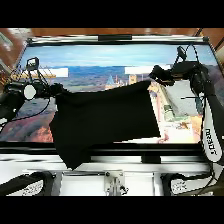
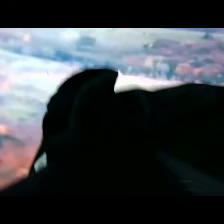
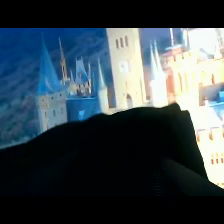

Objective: Fold the shirts.

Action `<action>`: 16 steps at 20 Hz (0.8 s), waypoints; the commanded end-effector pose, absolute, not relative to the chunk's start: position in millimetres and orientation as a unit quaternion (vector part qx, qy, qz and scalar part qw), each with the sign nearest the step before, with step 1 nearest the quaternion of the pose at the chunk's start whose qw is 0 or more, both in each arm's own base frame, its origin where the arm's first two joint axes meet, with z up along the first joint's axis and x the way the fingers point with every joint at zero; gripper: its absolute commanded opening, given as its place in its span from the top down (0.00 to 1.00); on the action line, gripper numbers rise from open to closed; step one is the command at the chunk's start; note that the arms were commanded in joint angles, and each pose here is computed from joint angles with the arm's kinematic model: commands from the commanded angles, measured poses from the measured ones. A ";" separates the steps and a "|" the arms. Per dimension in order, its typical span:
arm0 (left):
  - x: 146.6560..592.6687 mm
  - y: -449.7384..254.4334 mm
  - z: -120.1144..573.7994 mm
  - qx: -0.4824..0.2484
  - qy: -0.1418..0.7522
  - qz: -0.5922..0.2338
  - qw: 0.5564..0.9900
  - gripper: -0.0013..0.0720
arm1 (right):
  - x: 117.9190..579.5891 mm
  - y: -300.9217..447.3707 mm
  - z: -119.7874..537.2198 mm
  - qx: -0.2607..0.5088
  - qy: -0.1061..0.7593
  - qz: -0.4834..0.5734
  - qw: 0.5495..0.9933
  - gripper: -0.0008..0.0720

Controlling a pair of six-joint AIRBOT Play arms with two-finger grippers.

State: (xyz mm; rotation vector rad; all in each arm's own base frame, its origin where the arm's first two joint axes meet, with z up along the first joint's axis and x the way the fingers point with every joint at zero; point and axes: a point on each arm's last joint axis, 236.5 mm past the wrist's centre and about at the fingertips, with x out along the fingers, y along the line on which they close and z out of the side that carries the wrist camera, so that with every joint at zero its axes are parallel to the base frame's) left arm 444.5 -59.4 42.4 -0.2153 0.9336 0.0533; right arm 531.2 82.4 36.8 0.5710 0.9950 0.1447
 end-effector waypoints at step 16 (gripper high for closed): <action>163.1 -35.4 -60.7 -0.216 0.728 -0.044 0.649 0.19 | 366.2 15.6 41.4 0.100 0.657 0.094 0.742 0.24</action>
